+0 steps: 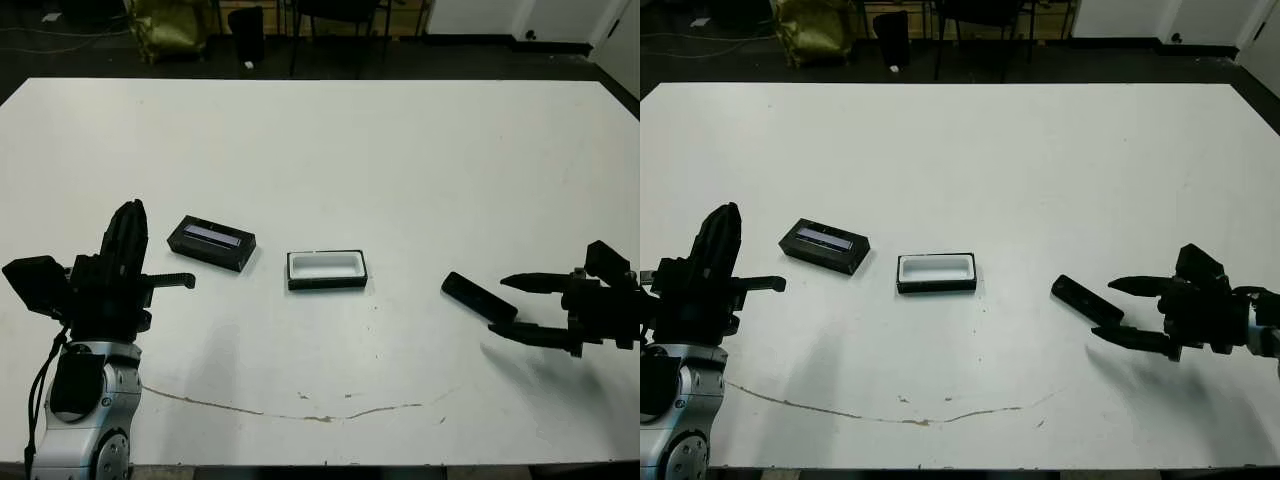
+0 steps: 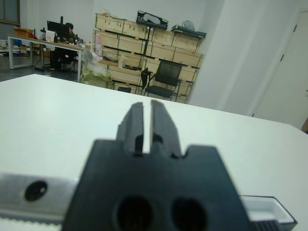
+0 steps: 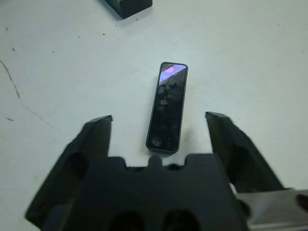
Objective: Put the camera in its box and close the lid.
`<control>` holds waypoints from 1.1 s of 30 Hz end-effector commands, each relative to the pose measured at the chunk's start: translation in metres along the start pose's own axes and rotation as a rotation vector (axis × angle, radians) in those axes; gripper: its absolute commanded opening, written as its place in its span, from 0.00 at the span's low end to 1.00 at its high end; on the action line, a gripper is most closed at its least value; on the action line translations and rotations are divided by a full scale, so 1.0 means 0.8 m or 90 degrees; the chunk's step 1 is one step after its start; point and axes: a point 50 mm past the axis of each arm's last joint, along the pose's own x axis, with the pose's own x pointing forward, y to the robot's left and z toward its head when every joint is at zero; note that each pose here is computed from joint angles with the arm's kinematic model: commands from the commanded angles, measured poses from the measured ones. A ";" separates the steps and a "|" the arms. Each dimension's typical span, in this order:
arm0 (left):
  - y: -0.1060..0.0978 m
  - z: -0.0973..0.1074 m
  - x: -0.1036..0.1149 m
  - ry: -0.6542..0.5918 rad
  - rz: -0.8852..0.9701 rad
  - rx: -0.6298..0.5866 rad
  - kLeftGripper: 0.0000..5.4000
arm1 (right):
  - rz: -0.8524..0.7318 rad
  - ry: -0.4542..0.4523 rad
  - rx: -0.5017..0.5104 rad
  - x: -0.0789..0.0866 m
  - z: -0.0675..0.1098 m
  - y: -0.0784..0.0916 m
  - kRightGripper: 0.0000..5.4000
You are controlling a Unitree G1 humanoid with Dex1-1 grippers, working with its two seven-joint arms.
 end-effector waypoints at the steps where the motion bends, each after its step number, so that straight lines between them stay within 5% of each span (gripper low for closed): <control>1: 0.003 -0.007 -0.002 0.021 0.005 0.001 0.00 | 0.005 -0.003 0.001 0.000 0.000 -0.001 0.94; 14: 0.004 -0.008 -0.004 0.024 0.007 0.006 0.00 | -0.049 0.067 0.048 0.016 -0.024 0.009 0.99; 23: 0.005 -0.006 -0.006 0.025 0.011 0.000 0.00 | -0.034 0.103 0.067 0.037 -0.066 0.020 0.99; 29: 0.006 -0.006 -0.006 0.022 0.007 0.004 0.00 | -0.021 0.061 0.030 0.043 -0.072 0.034 0.81; 33: 0.006 -0.007 -0.006 0.026 0.010 0.002 0.00 | -0.041 0.102 0.018 0.041 -0.073 0.035 0.65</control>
